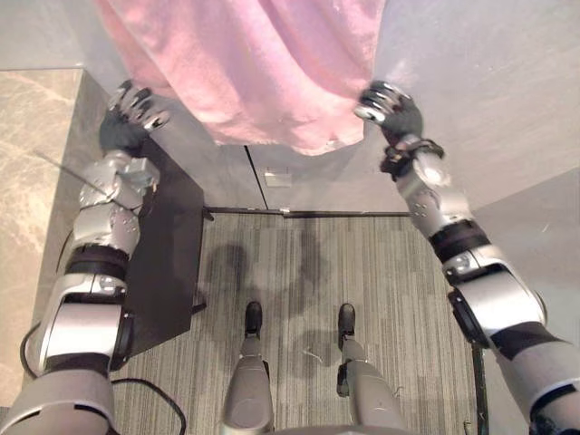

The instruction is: Organize washtable

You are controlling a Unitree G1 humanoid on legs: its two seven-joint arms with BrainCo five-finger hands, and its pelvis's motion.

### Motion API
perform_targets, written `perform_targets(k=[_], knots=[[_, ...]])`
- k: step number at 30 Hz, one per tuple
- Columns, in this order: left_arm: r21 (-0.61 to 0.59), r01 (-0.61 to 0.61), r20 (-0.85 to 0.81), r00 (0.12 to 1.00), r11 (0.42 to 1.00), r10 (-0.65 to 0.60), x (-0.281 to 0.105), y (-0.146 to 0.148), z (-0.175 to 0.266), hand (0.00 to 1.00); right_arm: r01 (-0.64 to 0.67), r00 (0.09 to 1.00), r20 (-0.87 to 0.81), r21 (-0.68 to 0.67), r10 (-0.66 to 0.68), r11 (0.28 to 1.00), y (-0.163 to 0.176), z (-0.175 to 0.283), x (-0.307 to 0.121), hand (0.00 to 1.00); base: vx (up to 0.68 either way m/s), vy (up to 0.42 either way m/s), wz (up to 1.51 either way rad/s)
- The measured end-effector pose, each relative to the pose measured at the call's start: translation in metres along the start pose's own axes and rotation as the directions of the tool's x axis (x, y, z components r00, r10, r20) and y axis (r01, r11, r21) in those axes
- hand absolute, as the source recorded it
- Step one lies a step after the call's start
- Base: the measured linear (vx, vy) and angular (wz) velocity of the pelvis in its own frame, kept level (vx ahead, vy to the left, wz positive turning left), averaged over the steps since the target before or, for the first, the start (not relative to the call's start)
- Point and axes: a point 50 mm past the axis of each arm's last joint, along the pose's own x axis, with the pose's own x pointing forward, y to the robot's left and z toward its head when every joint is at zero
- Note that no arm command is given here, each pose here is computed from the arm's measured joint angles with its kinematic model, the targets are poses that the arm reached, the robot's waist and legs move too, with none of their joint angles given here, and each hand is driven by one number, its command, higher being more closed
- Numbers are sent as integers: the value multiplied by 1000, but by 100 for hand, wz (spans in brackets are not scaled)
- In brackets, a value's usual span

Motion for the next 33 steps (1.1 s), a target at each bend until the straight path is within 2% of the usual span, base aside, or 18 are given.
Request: perform_targets(k=[2, 6, 9, 11, 14, 18, 22, 24, 27, 33], knots=[[-25, -82, -15, 997, 996, 82, -12, 25, -9, 0, 124, 992, -28, 40, -123, 991, -38, -16, -16, 0, -63, 1, -3], [-54, -140, -57, 989, 989, 137, -38, 46, -34, 0, 318, 946, -97, 81, -311, 944, -95, -53, -65, 0, -58, 3, -13], [-99, -226, -106, 971, 969, 216, -64, 64, -57, 0, 488, 869, -141, 76, -475, 870, -138, -72, -107, 0, -51, 5, -10], [-135, -283, -142, 954, 949, 265, -87, 68, -76, 0, 640, 763, -157, 48, -627, 767, -173, -83, -150, 0, -58, 0, 0], [-144, -336, -218, 928, 931, 301, -119, 68, -104, 0, 734, 664, -207, 0, -718, 679, -191, -102, -195, 0, -22, -3, 24], [-126, -402, -353, 872, 907, 338, -181, 64, -144, 0, 768, 593, -311, -56, -743, 637, -179, -139, -248, 0, 46, 4, 15], [-112, -390, -543, 794, 914, 272, -243, 31, -189, 0, 788, 529, -441, -61, -725, 613, -150, -176, -288, 0, 82, 14, 7], [-159, -400, -637, 740, 903, 216, -273, 6, -208, 0, 774, 541, -482, -34, -689, 632, -128, -186, -298, 0, 53, 6, -1], [-159, -390, -723, 672, 907, 162, -306, -16, -222, 0, 744, 560, -528, -19, -638, 668, -110, -195, -308, 0, 40, 1, -4], [-43, -318, -821, 551, 947, 147, -342, -18, -237, 0, 689, 595, -567, -6, -570, 725, -99, -202, -317, 0, -13, 6, -14]])
